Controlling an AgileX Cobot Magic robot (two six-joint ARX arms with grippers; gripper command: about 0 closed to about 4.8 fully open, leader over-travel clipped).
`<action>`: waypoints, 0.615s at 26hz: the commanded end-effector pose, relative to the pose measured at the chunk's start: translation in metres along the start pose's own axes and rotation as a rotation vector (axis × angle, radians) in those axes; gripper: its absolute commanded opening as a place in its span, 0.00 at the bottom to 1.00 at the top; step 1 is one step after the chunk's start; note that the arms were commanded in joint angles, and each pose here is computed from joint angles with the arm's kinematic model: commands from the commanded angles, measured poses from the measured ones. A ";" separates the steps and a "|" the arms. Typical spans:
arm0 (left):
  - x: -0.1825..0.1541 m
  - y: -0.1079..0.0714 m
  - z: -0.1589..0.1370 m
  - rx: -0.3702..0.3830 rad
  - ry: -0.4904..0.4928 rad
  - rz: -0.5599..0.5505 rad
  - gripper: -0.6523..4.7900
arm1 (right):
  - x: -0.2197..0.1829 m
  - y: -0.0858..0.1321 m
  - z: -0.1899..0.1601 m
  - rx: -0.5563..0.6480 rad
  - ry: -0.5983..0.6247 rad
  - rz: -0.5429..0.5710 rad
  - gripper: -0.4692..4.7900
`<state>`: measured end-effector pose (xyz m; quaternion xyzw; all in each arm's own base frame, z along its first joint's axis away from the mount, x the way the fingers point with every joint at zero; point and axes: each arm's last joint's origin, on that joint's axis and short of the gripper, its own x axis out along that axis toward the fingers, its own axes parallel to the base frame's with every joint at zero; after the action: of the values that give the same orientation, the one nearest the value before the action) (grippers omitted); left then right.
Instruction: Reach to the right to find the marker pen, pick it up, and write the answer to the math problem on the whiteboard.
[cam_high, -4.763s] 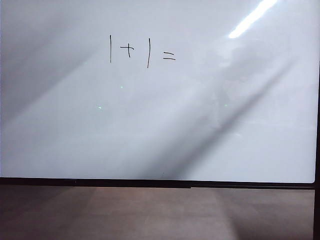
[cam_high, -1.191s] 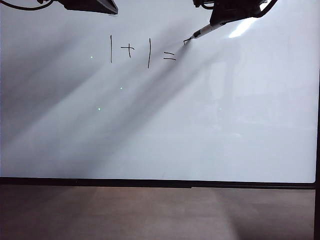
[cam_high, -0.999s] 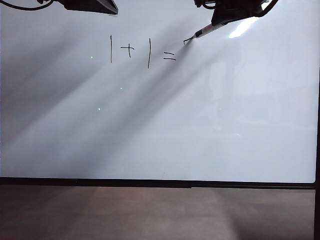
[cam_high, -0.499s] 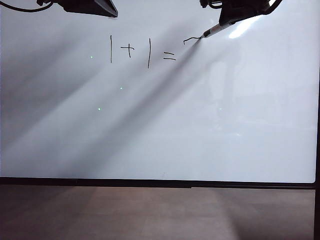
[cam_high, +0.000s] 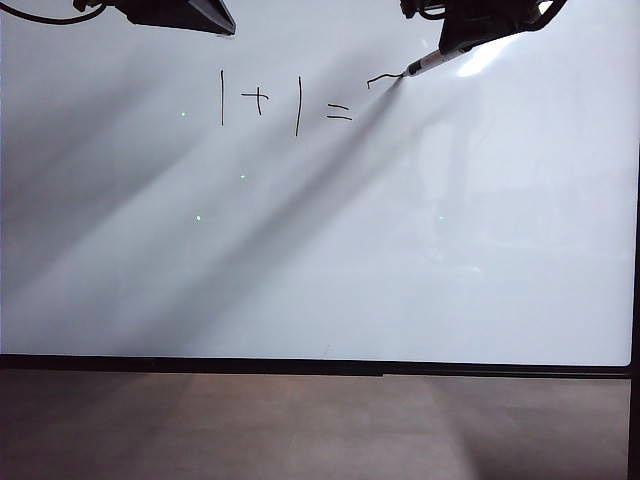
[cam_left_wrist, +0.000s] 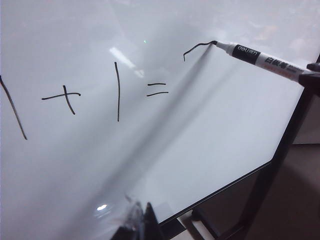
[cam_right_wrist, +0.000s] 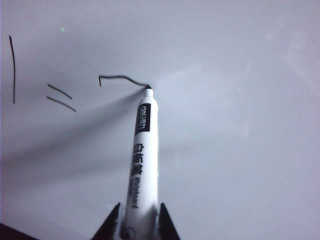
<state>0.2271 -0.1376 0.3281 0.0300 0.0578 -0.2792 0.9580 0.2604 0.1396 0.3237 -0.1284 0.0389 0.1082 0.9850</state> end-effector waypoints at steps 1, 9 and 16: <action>-0.001 0.000 0.002 -0.002 -0.012 -0.003 0.11 | -0.001 -0.002 -0.001 0.006 0.018 -0.024 0.08; -0.001 0.000 0.002 -0.002 -0.012 -0.002 0.11 | -0.001 0.001 -0.013 0.024 0.044 0.003 0.08; -0.001 0.000 0.002 -0.002 -0.013 -0.002 0.11 | -0.001 0.002 -0.016 0.025 0.043 0.008 0.08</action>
<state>0.2271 -0.1376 0.3281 0.0300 0.0578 -0.2792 0.9580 0.2588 0.1370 0.3019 -0.1288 0.0803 0.1089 0.9824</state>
